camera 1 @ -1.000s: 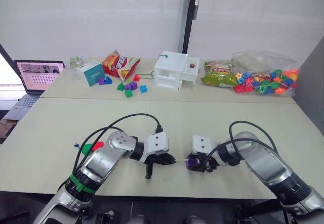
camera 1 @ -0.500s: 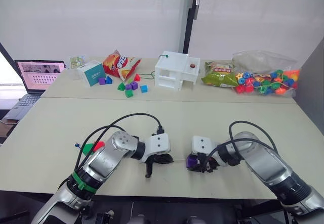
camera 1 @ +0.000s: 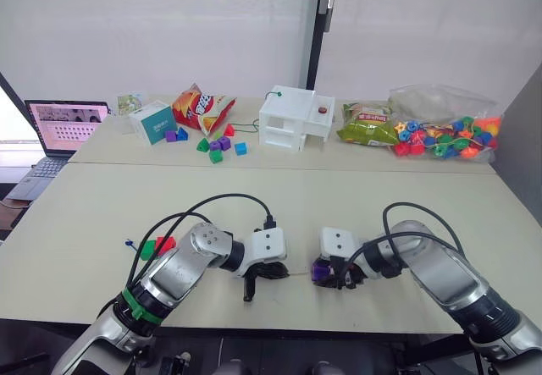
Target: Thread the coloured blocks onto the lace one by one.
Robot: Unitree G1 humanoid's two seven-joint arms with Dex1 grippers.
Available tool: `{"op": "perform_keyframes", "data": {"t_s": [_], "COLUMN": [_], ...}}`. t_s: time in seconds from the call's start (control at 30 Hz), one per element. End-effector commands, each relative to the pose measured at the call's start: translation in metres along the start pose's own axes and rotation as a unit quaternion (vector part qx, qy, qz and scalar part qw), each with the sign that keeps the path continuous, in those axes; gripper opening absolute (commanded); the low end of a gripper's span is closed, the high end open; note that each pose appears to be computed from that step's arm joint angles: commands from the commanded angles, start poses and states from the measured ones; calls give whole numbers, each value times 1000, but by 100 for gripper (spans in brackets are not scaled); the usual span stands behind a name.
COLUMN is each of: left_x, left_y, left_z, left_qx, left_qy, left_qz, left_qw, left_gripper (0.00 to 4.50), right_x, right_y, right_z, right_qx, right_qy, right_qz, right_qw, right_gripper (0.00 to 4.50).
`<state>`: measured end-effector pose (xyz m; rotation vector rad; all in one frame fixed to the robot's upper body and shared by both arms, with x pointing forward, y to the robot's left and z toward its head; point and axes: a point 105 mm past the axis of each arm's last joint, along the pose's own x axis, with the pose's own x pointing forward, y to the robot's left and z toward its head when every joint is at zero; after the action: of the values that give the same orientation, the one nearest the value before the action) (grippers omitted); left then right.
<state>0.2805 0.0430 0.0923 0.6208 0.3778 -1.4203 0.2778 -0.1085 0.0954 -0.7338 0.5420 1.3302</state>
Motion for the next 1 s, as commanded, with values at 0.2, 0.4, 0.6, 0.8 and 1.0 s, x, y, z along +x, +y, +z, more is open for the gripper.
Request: {"op": "perform_keyframes", "data": {"t_s": [0.2,0.4,0.6,0.8,1.0], "left_x": [4,8,16,27,22], "left_y": [-1,-1,-1,-3,6], "left_z": [20,30,47,63,42], "left_qx": [31,39,50,34,17], "left_qy": [-18,-34,-64,-110,-94], "left_qz": [-1,-2,-7,-7,12], "left_qw": [999,999,997,993,995], "left_gripper": [6,6,6,6,36], "right_x": [1,1,2,2,1], "right_y": [4,4,3,3,2], "right_z": [7,7,7,7,7], "right_qx": [-17,-16,-15,-14,-13], "right_qy": [-6,-6,-6,-6,-5], "right_qz": [10,9,9,6,4], "right_qw": [1000,1000,1000,1000,1000], "right_gripper": [137,137,137,137,137]}}
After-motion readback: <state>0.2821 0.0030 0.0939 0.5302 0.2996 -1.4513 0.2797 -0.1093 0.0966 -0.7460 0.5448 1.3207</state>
